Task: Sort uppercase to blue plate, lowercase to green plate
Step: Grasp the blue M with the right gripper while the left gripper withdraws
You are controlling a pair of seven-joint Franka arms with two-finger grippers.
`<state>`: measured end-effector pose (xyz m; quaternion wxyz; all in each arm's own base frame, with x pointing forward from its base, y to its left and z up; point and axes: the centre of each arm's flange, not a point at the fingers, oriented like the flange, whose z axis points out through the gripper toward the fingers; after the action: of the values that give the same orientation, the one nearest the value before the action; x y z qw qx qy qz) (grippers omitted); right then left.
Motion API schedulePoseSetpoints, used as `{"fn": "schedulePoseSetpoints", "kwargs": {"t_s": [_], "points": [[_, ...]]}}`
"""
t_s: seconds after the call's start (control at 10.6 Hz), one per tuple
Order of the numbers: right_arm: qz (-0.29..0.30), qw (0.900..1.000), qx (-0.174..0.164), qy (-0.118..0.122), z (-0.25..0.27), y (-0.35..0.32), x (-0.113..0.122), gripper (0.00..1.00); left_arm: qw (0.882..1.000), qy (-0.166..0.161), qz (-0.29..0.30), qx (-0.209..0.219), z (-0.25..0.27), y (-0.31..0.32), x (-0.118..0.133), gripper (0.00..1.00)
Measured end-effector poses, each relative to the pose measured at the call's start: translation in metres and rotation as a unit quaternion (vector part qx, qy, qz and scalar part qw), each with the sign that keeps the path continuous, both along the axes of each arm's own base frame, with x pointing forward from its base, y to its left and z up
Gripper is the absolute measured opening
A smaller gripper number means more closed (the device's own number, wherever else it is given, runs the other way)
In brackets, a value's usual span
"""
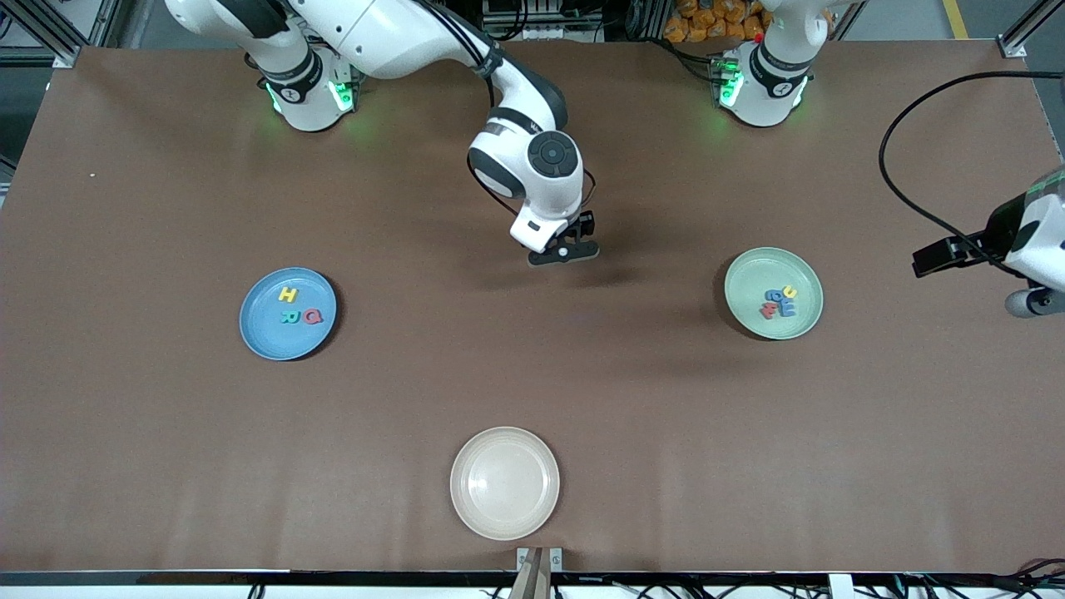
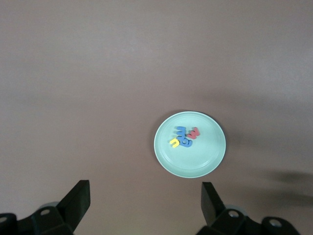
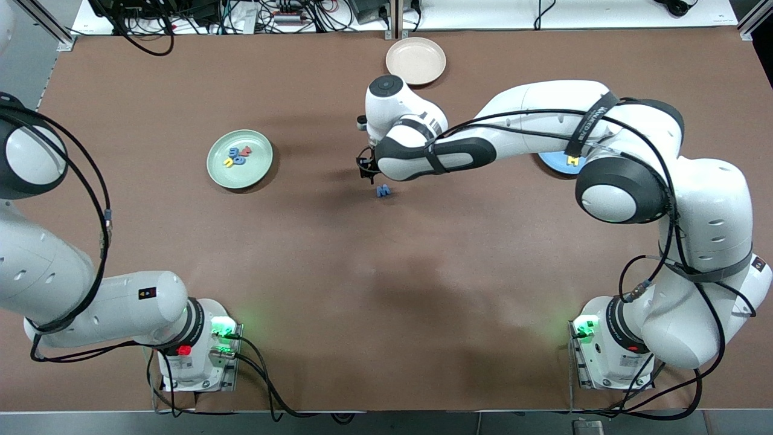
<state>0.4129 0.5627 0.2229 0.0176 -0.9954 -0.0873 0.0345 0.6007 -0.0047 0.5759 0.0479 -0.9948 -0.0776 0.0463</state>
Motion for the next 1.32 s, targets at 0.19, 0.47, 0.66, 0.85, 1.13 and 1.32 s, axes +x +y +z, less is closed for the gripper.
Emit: {"fn": "schedulePoseSetpoints", "kwargs": {"t_s": [0.19, 0.47, 0.66, 0.85, 1.13, 1.32], "points": [[0.011, 1.000, -0.002, -0.006, -0.021, 0.003, -0.006, 0.81, 1.000, 0.001, -0.012, 0.002, 0.006, -0.005, -0.001, 1.00], [0.019, 1.000, -0.005, -0.014, -0.041, 0.007, -0.013, 0.78, 0.998, 0.007, -0.061, -0.017, 0.010, -0.013, -0.004, 1.00], [0.020, 1.000, -0.006, -0.014, -0.044, 0.006, -0.013, 0.73, 0.997, 0.012, -0.068, -0.018, 0.018, -0.013, -0.011, 1.00], [0.021, 1.000, -0.006, -0.015, -0.044, 0.006, -0.013, 0.61, 0.998, 0.010, -0.067, -0.017, 0.024, -0.011, -0.015, 1.00], [0.015, 1.000, -0.005, -0.017, -0.042, 0.007, -0.012, 0.42, 0.997, 0.013, -0.069, -0.016, 0.017, -0.012, -0.022, 1.00], [0.005, 1.000, 0.000, -0.021, -0.038, 0.008, -0.008, 0.42, 0.997, 0.010, -0.075, -0.015, 0.014, -0.018, -0.033, 1.00]]}}
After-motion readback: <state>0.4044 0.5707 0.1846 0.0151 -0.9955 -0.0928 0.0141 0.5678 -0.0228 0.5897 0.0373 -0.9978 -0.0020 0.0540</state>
